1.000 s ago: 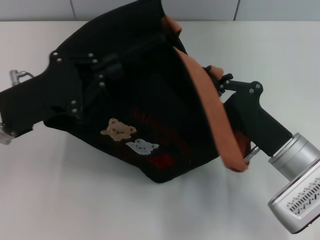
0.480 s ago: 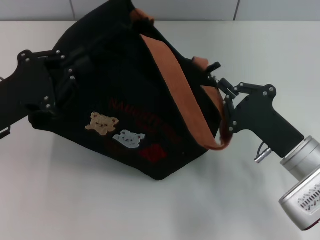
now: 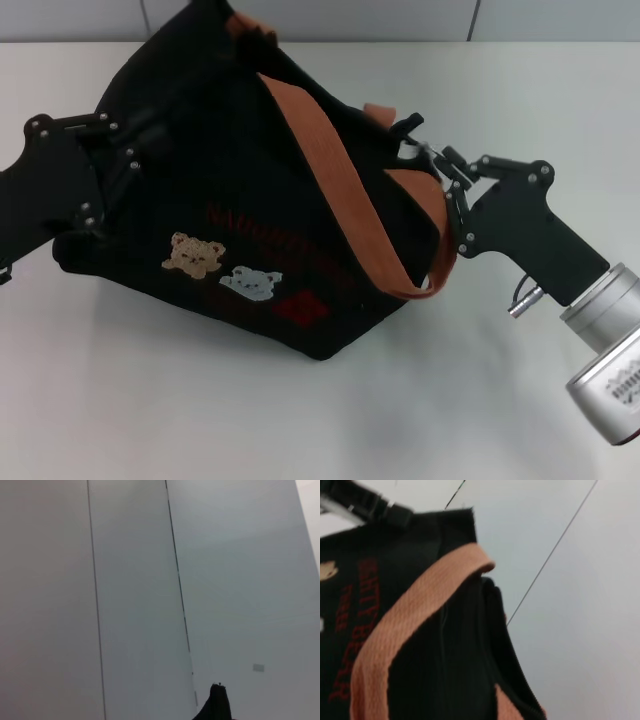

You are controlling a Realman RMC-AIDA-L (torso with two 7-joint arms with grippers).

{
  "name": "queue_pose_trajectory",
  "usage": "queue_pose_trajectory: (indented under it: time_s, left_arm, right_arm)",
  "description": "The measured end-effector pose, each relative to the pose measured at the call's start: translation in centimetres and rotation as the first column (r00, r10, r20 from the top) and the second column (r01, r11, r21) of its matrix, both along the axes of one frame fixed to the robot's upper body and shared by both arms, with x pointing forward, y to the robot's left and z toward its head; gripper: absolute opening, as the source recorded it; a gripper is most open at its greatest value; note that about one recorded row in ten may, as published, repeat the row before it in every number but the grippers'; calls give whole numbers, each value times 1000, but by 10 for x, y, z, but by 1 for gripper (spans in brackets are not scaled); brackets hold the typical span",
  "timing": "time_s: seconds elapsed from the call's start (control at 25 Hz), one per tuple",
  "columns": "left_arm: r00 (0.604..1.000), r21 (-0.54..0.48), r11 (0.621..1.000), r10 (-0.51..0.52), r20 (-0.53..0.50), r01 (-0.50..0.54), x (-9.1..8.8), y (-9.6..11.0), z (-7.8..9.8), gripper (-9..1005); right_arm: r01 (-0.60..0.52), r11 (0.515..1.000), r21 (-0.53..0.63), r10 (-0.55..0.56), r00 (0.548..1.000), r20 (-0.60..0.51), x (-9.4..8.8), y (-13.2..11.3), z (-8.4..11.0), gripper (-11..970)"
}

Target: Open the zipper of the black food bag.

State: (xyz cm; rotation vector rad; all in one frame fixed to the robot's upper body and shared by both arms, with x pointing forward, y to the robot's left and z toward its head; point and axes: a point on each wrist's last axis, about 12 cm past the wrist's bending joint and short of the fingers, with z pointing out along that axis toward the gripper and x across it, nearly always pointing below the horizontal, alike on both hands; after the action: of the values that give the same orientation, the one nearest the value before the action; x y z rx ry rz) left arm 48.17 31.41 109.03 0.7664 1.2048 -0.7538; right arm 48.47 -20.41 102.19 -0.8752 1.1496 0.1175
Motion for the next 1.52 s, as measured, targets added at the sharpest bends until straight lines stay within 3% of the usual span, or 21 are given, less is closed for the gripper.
queue_pose_trajectory:
  time_s: [0.16, 0.24, 0.4, 0.56, 0.72, 0.84, 0.96, 1.12, 1.2, 1.24, 1.28, 1.36, 1.4, 1.44, 1.48, 1.52]
  left_arm:
    - [999, 2, 999, 53, -6, -53, -2, -3, -10, 88]
    - [993, -20, 993, 114, -9, -114, -7, -4, -19, 87]
    - [983, -48, 982, 182, -37, -184, -10, -5, -29, 85]
    - [956, -83, 958, 261, -133, -273, -2, -14, -43, 109]
    - [948, -125, 951, 259, -183, -284, 10, -32, -45, 142]
    - [945, -179, 934, 279, -173, -308, 15, -38, -42, 270]
    - [941, -203, 923, 298, -163, -327, 13, -33, -39, 391]
    - [922, -272, 882, 363, -134, -386, -3, -6, -33, 533]
    - [922, -285, 877, 373, -103, -386, -14, 10, -28, 614]
    - [938, -293, 892, 339, -73, -345, -25, 24, -20, 660]
    - [938, -293, 892, 339, -73, -345, -25, 24, -20, 706]
    - [964, -298, 917, 258, -64, -266, -33, 34, -10, 798]
    - [978, -293, 933, 194, -71, -206, -36, 38, -5, 804]
    - [988, -279, 949, 132, -81, -150, -37, 41, 0, 811]
    - [988, -279, 949, 132, -81, -150, -37, 41, 0, 817]
    - [993, -234, 971, 30, -113, -56, -36, 43, 6, 823]
  right_arm:
    - [3, 993, 120, 4, 999, -52, 5, -1, 6, 37]
    - [31, 976, 218, -10, 996, -94, 9, -8, 10, 96]
    - [61, 950, 307, -20, 990, -137, 13, -18, 14, 215]
    - [83, 917, 391, -19, 986, -166, 16, -26, 18, 301]
    - [110, 882, 458, -20, 980, -198, 18, -31, 20, 387]
    - [123, 860, 495, -11, 975, -223, 19, -35, 20, 451]
    - [138, 838, 528, -5, 969, -245, 19, -42, 21, 655]
    - [148, 796, 587, 33, 958, -286, 17, -56, 21, 656]
    - [137, 769, 624, 79, 949, -306, 16, -63, 24, 657]
    - [79, 752, 654, 161, 941, -298, 14, -70, 30, 658]
    - [79, 752, 654, 161, 941, -298, 14, -70, 30, 658]
    - [-61, 748, 661, 303, 917, -258, 6, -73, 41, 659]
    - [-153, 742, 653, 393, 888, -238, 1, -73, 47, 659]
    - [-269, 717, 643, 518, 824, -232, -3, -73, 55, 659]
    - [-269, 717, 643, 518, 824, -232, -3, -73, 55, 660]
    - [-322, 703, 634, 579, 777, -247, -4, -73, 59, 660]
